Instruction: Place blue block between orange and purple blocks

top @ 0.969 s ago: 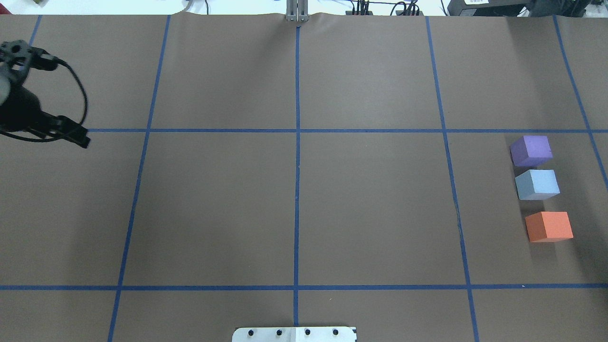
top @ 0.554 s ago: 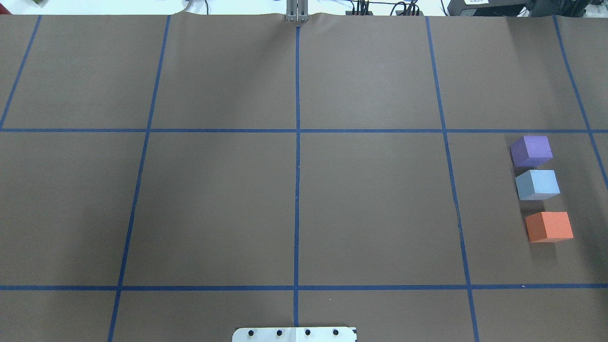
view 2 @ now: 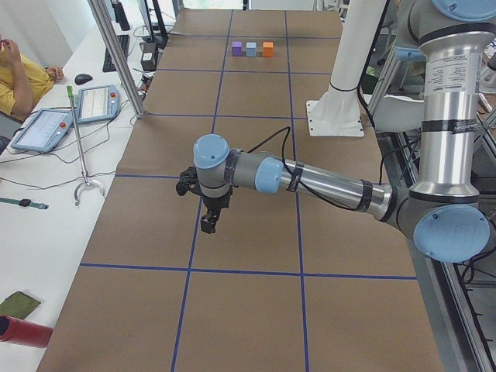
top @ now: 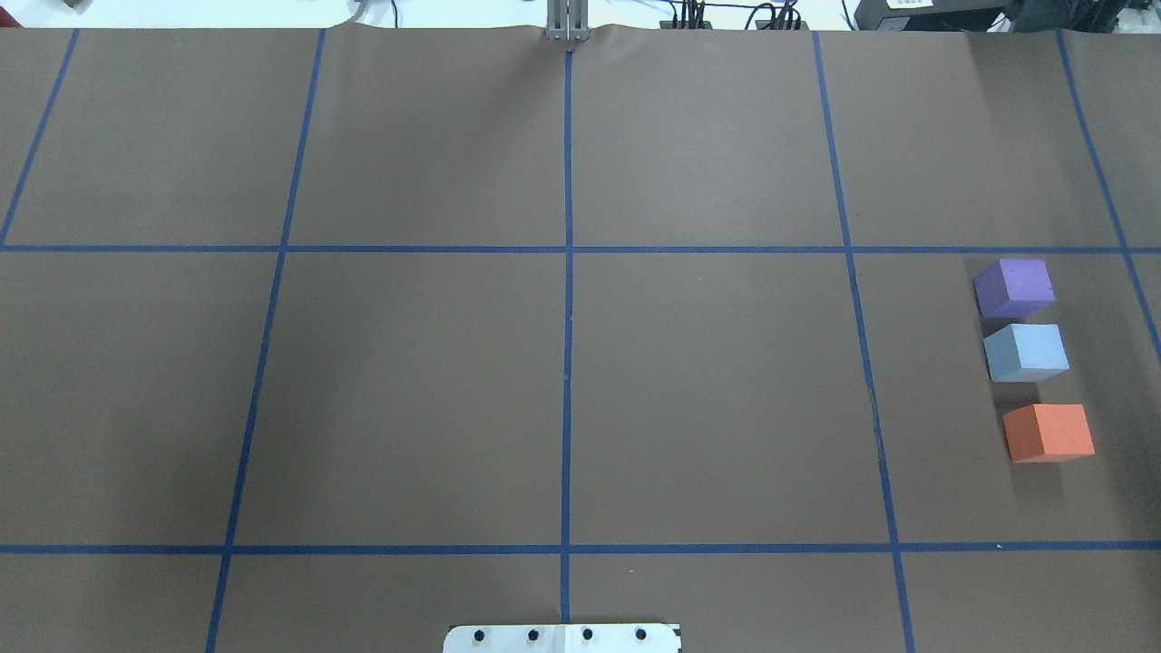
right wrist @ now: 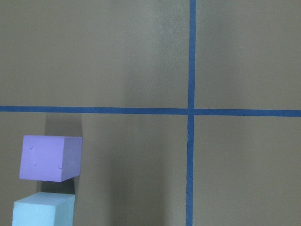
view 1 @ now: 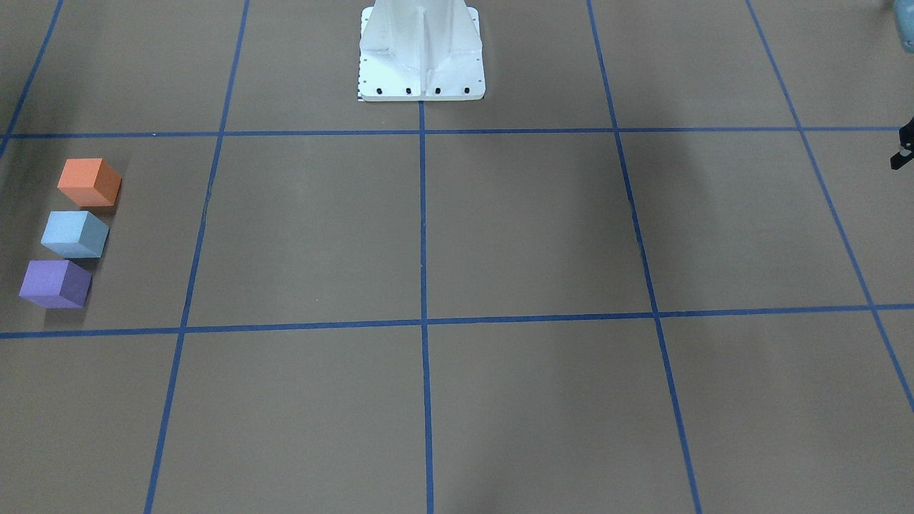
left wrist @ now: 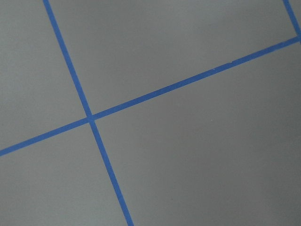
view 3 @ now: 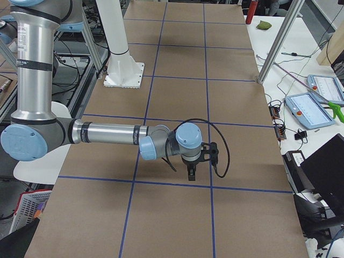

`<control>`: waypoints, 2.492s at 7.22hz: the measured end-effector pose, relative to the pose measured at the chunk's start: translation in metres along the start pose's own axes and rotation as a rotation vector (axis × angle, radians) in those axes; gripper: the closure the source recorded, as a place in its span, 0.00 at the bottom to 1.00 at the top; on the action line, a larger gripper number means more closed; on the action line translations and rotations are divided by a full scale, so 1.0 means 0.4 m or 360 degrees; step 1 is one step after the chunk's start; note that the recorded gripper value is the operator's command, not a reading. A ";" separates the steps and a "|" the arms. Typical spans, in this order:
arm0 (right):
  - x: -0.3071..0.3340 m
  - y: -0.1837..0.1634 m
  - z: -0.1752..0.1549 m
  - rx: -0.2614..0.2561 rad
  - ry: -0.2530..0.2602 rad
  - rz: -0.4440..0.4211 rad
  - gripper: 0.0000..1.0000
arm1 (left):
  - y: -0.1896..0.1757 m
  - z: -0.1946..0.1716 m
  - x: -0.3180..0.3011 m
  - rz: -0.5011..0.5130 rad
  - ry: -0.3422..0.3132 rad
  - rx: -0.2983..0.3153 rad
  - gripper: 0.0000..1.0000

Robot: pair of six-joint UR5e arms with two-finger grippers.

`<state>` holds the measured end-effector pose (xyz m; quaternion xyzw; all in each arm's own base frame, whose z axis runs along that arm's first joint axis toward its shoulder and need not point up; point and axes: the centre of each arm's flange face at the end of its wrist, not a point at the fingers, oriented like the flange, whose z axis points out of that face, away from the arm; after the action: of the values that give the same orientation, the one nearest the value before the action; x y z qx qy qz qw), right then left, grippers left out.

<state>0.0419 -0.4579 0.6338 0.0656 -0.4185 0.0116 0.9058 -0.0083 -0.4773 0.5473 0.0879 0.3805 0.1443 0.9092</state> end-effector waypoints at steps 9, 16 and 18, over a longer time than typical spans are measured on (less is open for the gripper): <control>-0.253 -0.115 -0.118 -0.0022 0.0097 -0.0132 0.00 | 0.112 0.038 -0.022 -0.0179 0.0043 -0.0024 0.00; -0.282 -0.106 -0.145 0.0004 0.0087 -0.0136 0.00 | 0.065 -0.030 0.052 -0.0197 0.0086 0.0075 0.00; -0.278 -0.101 -0.141 -0.0002 0.0088 -0.0129 0.00 | 0.072 -0.029 0.055 -0.0199 0.0097 0.0073 0.00</control>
<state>0.0154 -0.4871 0.5086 0.0816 -0.3905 -0.0234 0.9167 -0.0075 -0.4424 0.5322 0.0805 0.4160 0.0811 0.9021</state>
